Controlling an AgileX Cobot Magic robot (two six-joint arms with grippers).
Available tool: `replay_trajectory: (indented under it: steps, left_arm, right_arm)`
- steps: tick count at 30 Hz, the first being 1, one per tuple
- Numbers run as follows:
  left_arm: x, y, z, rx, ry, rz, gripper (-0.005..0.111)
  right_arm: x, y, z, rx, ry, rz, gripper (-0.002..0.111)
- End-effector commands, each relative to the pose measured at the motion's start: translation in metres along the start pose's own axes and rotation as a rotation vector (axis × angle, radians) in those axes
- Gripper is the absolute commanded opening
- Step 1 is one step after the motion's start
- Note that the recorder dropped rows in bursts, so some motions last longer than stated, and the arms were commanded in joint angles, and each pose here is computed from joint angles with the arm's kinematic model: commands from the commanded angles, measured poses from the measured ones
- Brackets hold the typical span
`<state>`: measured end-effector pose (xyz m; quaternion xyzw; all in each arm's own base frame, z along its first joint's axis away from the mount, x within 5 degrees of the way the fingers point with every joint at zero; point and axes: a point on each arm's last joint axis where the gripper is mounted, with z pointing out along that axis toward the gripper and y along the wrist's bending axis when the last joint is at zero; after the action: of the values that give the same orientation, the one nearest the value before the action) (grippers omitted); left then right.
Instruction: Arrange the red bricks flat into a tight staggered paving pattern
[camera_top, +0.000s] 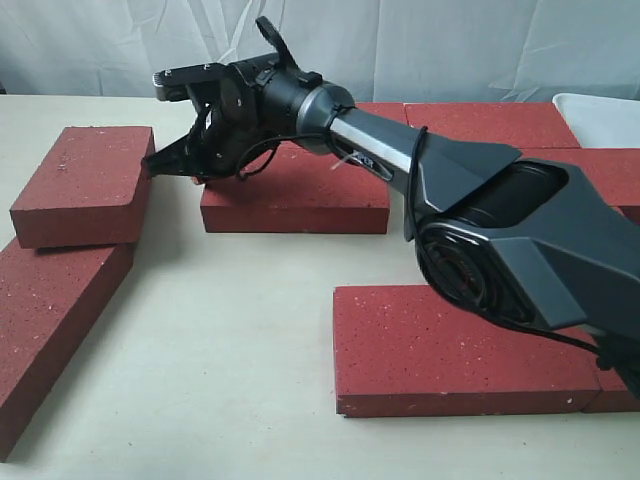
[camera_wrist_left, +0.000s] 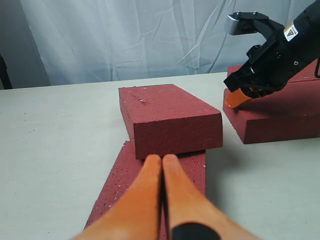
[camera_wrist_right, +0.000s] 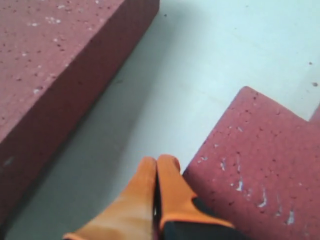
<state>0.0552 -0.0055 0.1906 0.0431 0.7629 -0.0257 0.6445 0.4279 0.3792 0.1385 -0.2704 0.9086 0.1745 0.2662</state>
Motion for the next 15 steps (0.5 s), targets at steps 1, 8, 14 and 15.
replay_trajectory:
  steps: [1,8,14,15]
  left_arm:
    - [-0.001,0.000,0.000,-0.004,-0.017,-0.004,0.000]
    - [-0.001,0.000,0.000,-0.004,-0.017,-0.004,0.000]
    - [-0.001,0.000,0.000,-0.004,-0.017,-0.004,0.000]
    - [-0.001,0.000,0.000,-0.004,-0.017,-0.004,0.000]
  right_arm:
    - [0.002,-0.017,-0.009,0.070,0.083,-0.017,-0.001]
    - [0.006,-0.024,-0.017,0.154,0.159,-0.075,-0.001]
    - [0.010,-0.029,-0.019,0.210,0.220,-0.106,-0.001]
    - [0.011,-0.030,-0.019,0.213,0.224,-0.107,-0.001]
